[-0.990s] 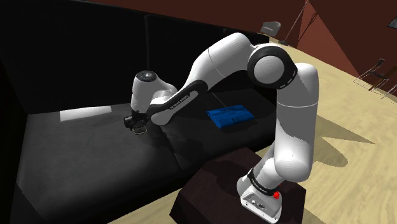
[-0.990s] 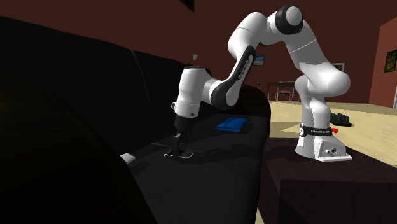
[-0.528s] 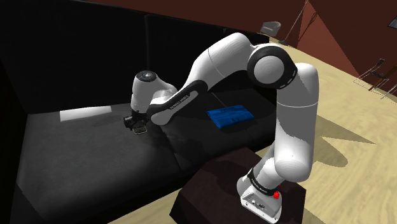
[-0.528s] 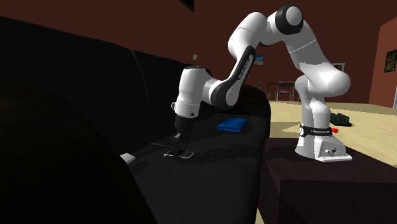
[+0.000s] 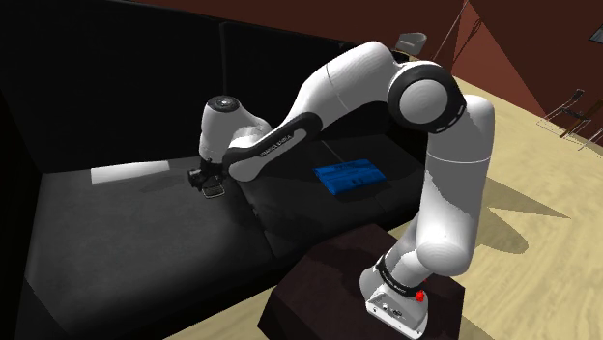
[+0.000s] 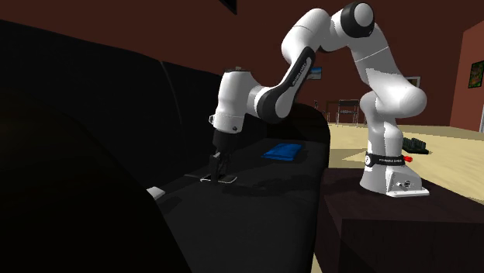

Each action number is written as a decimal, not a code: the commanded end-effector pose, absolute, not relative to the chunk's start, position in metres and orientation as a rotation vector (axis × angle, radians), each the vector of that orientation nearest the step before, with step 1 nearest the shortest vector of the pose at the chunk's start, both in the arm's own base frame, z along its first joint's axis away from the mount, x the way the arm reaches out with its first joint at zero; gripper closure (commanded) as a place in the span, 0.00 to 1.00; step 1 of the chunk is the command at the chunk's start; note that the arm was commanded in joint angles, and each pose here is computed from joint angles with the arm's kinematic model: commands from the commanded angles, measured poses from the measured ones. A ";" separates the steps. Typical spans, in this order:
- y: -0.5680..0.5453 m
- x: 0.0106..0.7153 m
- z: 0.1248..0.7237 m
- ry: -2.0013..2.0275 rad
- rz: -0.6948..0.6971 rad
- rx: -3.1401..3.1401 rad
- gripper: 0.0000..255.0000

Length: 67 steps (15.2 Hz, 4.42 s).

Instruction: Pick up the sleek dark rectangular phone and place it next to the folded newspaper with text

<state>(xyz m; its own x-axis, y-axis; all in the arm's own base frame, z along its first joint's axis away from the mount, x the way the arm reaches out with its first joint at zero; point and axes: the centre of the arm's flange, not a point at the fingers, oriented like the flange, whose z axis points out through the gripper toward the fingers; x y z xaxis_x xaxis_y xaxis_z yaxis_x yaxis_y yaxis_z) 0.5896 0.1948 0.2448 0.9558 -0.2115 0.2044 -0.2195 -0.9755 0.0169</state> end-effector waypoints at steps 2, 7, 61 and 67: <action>0.194 0.590 0.260 -0.338 0.314 3.068 1.00; 0.194 0.590 0.286 -0.338 0.314 3.068 1.00; -0.271 0.529 0.245 -0.338 0.314 3.068 1.00; -0.271 0.529 0.230 -0.338 0.314 3.068 1.00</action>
